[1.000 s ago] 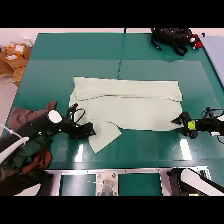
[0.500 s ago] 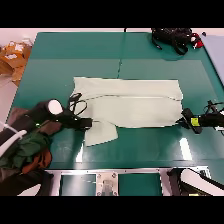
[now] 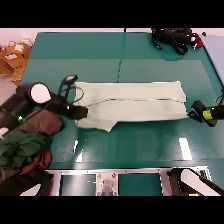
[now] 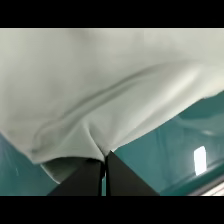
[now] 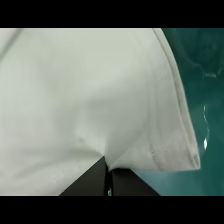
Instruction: Fold the shirts.
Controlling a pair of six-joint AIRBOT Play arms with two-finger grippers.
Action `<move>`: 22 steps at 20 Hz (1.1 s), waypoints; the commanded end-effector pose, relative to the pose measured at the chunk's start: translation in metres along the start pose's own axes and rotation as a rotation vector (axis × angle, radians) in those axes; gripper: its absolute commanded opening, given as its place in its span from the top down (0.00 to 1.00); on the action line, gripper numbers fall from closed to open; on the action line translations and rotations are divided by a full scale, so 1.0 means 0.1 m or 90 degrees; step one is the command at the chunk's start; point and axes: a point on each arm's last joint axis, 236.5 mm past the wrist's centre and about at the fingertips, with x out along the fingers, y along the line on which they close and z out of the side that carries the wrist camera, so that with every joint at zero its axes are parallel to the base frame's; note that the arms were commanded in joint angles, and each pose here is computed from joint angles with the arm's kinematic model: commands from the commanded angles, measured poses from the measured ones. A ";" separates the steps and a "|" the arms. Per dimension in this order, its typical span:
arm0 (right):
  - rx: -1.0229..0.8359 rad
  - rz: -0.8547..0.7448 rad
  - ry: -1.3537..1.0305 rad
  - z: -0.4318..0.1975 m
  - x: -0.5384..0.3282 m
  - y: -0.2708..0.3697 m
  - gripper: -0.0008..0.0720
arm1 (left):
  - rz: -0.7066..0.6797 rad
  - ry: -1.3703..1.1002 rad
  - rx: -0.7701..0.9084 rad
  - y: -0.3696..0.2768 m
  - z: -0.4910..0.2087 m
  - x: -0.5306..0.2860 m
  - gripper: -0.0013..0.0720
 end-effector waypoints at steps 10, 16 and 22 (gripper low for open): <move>-0.057 0.104 -0.054 1.28 0.78 1.17 0.97 | 0.019 -0.128 0.051 0.35 1.95 0.51 0.96; -0.052 0.100 -0.057 1.61 1.09 1.12 0.56 | 0.042 -0.266 0.044 0.59 2.55 0.68 0.11; -0.087 0.075 -0.017 1.76 0.74 0.45 0.23 | 0.041 -0.198 -0.076 1.19 2.43 0.19 0.11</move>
